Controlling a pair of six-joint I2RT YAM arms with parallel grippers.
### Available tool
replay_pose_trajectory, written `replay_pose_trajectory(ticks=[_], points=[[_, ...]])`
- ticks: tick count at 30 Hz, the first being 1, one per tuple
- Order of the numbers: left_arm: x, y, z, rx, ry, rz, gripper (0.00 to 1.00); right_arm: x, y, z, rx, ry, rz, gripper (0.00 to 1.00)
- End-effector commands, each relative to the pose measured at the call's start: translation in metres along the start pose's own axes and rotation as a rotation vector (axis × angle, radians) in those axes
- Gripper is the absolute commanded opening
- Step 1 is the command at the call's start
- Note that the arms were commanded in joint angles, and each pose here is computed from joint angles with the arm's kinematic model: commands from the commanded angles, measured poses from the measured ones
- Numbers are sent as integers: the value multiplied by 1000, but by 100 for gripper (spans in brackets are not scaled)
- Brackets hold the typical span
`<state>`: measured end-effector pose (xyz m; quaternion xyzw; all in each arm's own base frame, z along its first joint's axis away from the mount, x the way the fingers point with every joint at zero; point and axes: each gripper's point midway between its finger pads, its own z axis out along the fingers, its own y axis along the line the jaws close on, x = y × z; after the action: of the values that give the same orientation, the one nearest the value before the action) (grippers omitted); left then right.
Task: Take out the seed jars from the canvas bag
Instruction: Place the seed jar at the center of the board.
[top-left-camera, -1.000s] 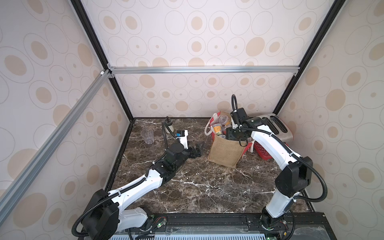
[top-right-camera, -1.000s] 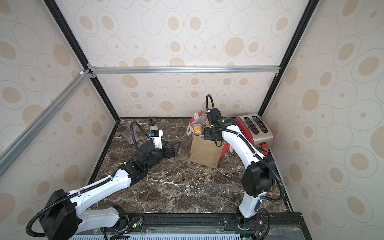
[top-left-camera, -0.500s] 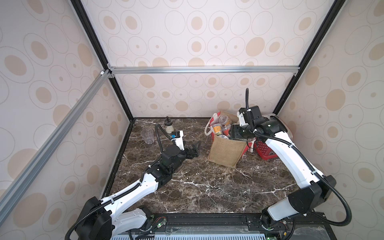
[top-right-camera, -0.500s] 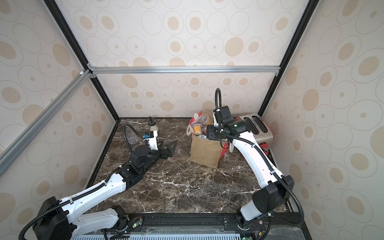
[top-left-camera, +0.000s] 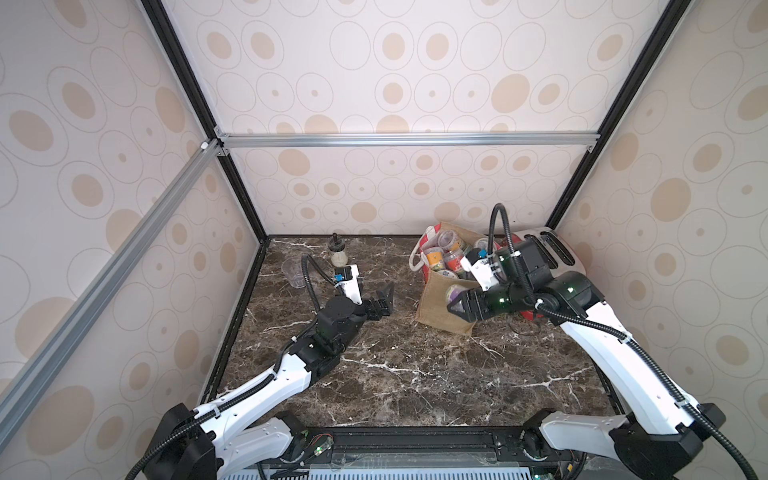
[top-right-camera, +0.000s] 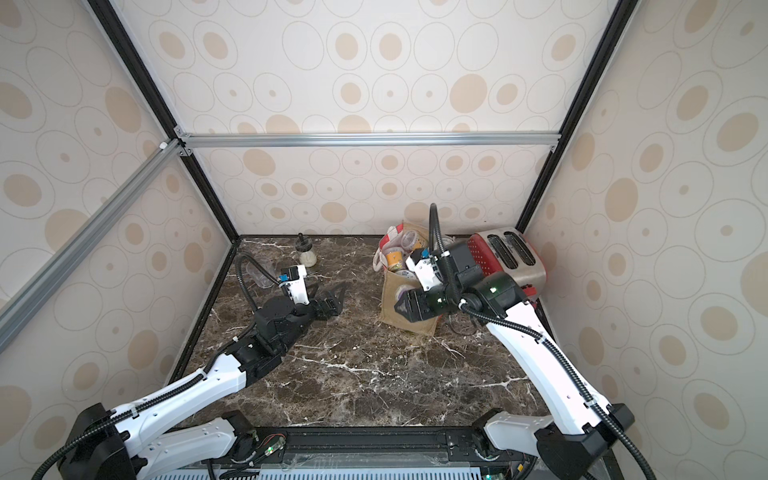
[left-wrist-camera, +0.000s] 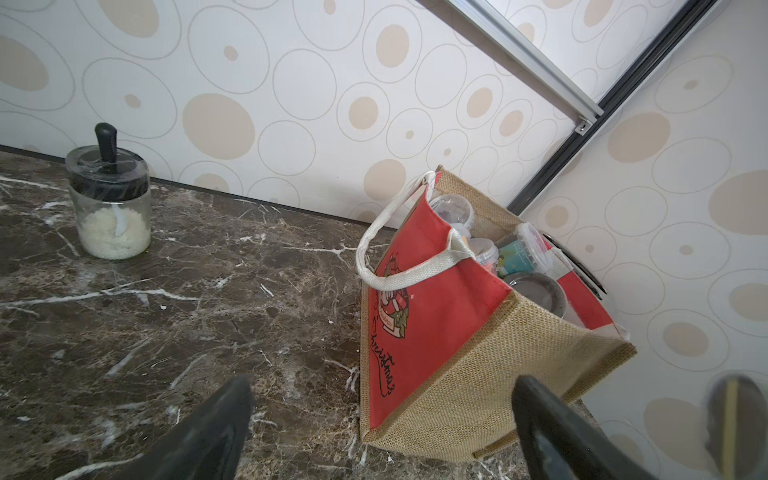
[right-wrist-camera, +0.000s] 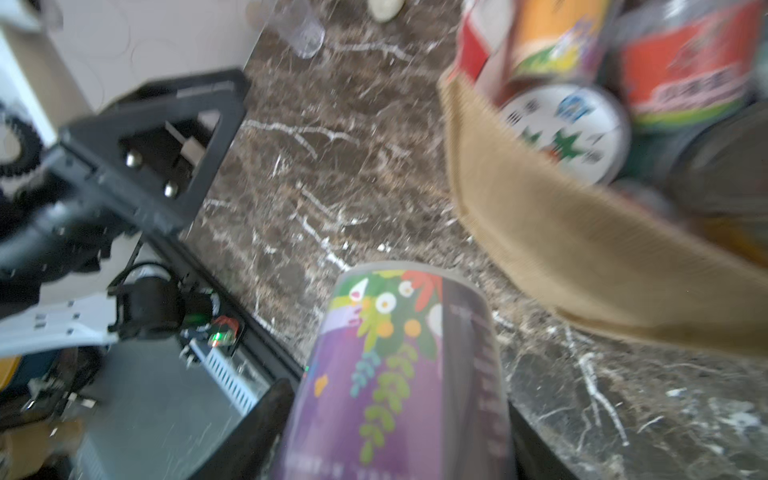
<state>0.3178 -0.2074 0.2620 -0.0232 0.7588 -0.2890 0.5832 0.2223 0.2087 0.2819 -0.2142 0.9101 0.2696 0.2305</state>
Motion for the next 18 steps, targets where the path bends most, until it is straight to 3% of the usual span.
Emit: replay_pose_trajectory(ticks=[1,6,10,18], points=[[-12,-3,-5,5,-51,0,98,53,9,18,-48,169,28,62],[-8,1,-7,-3,-47,5,98,114,-39,45,161,363,143,62],[-5,3,-8,-5,-43,5,98,143,-78,56,353,487,166,61],[-1,11,-15,-30,-35,21,98,164,-94,87,392,611,187,62]])
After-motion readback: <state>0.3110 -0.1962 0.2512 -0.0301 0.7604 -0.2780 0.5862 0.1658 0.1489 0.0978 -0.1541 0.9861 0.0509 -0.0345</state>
